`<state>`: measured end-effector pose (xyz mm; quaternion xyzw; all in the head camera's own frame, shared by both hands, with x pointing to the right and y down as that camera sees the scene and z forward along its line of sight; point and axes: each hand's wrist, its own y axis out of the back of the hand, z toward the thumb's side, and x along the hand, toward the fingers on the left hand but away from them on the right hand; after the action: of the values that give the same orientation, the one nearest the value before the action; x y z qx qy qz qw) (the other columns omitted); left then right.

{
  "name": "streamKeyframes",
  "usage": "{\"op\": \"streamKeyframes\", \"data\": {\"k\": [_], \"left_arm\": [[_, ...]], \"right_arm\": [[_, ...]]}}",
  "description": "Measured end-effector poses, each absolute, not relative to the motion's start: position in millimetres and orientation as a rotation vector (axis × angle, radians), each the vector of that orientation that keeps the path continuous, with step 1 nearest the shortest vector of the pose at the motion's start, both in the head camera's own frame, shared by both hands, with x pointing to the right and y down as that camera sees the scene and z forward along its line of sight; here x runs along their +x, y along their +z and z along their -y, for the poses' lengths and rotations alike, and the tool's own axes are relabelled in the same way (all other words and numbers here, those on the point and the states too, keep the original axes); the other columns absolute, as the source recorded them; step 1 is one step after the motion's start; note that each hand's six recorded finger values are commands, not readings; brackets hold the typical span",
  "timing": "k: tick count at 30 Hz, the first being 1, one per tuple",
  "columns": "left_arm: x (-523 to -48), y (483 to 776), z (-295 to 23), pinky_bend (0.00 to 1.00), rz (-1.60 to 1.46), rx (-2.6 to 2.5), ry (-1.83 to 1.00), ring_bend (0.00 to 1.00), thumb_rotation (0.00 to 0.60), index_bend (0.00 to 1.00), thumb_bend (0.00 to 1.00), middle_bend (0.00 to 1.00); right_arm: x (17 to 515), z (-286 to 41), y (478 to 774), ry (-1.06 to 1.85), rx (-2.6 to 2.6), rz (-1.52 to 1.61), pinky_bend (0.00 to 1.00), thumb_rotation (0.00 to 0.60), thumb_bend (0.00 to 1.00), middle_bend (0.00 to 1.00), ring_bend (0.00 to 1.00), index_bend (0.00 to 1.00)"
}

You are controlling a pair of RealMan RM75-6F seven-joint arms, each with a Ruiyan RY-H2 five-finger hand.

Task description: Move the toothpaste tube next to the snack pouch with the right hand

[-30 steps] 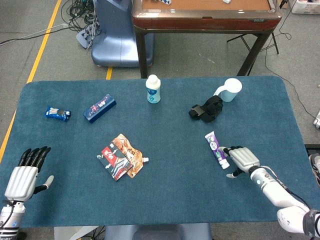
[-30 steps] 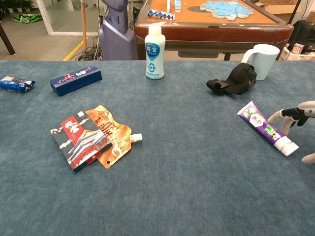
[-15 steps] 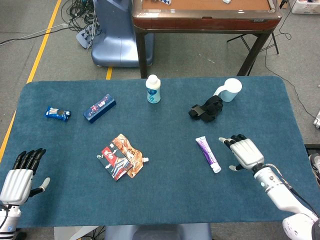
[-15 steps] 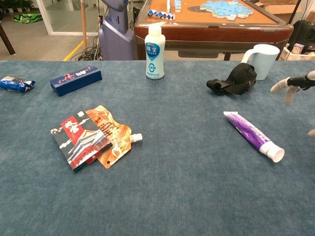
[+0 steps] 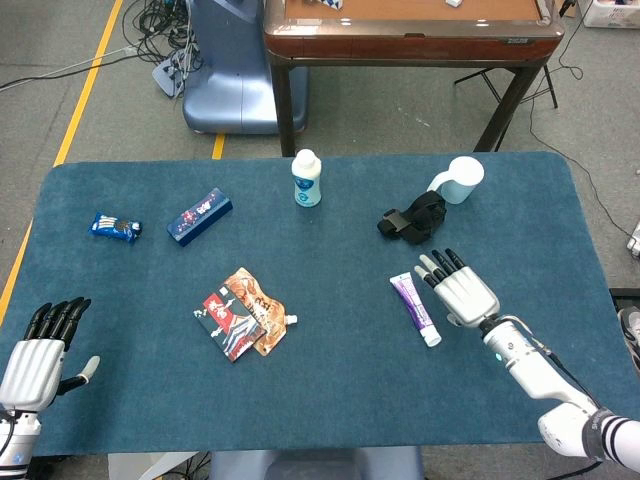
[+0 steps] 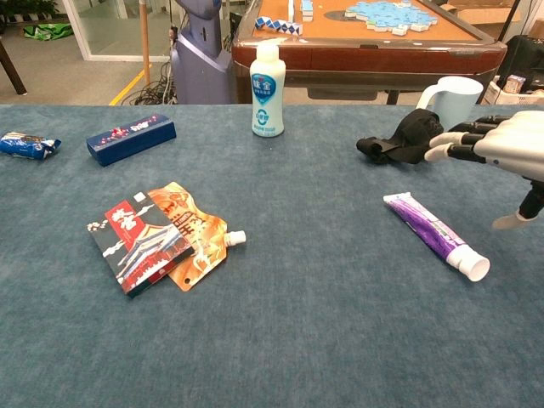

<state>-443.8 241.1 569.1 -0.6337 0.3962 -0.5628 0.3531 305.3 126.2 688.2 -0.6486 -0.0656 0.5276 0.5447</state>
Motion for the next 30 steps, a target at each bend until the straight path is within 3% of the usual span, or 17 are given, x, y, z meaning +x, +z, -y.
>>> {"op": "streamKeyframes", "data": {"k": [19, 30], "left_arm": [[-448.1, 565.3, -242.8, 0.03, -1.043, -1.647, -1.460, 0.08, 0.600, 0.07, 0.26, 0.09], [-451.2, 564.6, -245.5, 0.03, -1.044, -1.642, -1.472, 0.08, 0.600, 0.07, 0.26, 0.09]], "right_arm": [[270.7, -152.3, 724.7, 1.099, -1.545, 0.095, 0.06, 0.600, 0.00, 0.03, 0.01, 0.00], [224.9, -141.0, 734.8, 1.085, -1.596, 0.181, 0.06, 0.600, 0.00, 0.09, 0.03, 0.00]]}}
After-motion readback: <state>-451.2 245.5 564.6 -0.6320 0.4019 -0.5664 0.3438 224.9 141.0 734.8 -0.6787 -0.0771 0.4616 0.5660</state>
